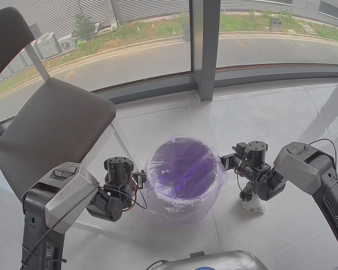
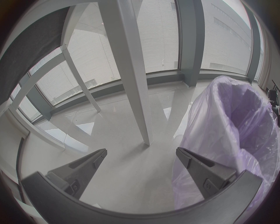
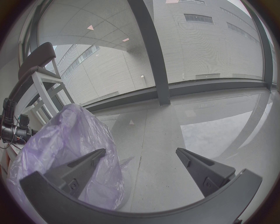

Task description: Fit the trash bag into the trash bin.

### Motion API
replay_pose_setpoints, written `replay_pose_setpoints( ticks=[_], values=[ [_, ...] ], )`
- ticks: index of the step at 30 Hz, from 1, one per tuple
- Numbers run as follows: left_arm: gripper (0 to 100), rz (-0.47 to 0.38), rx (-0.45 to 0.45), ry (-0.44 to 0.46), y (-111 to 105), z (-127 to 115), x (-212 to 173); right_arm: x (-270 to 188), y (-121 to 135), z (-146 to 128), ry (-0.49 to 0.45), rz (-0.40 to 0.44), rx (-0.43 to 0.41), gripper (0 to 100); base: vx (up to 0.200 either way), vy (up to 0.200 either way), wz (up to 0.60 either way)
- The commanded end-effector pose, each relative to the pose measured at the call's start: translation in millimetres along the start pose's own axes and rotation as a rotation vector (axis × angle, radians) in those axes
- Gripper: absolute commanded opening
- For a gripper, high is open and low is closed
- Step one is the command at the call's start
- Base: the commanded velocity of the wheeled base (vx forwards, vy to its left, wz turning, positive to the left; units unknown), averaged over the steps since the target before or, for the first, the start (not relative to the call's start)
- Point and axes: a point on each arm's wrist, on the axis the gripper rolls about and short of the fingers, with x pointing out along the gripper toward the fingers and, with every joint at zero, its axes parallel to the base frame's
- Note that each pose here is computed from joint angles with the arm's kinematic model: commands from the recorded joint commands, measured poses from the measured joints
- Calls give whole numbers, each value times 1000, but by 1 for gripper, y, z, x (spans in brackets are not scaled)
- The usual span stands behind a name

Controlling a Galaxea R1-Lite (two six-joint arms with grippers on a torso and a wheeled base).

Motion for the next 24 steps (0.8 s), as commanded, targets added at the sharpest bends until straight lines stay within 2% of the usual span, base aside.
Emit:
replay_pose_setpoints(
  ticks=[1,9,13,17,24],
  values=[
    [100,-3,13,29,-3,-13,2,-1,0,-8,26,-1,2,100,0,0,0],
    [100,-11,26,50,-9,-29,7,0,-1,-10,59,-8,5,100,0,0,0],
    [100,-1,12,32,-5,-21,6,-1,-3,-8,53,-15,5,100,0,0,0],
    [100,14,-22,-16,13,6,-15,-9,-13,30,9,-44,6,100,0,0,0],
    [100,21,-43,-53,29,18,-50,-24,-36,59,-23,-110,11,100,0,0,0]
  ],
)
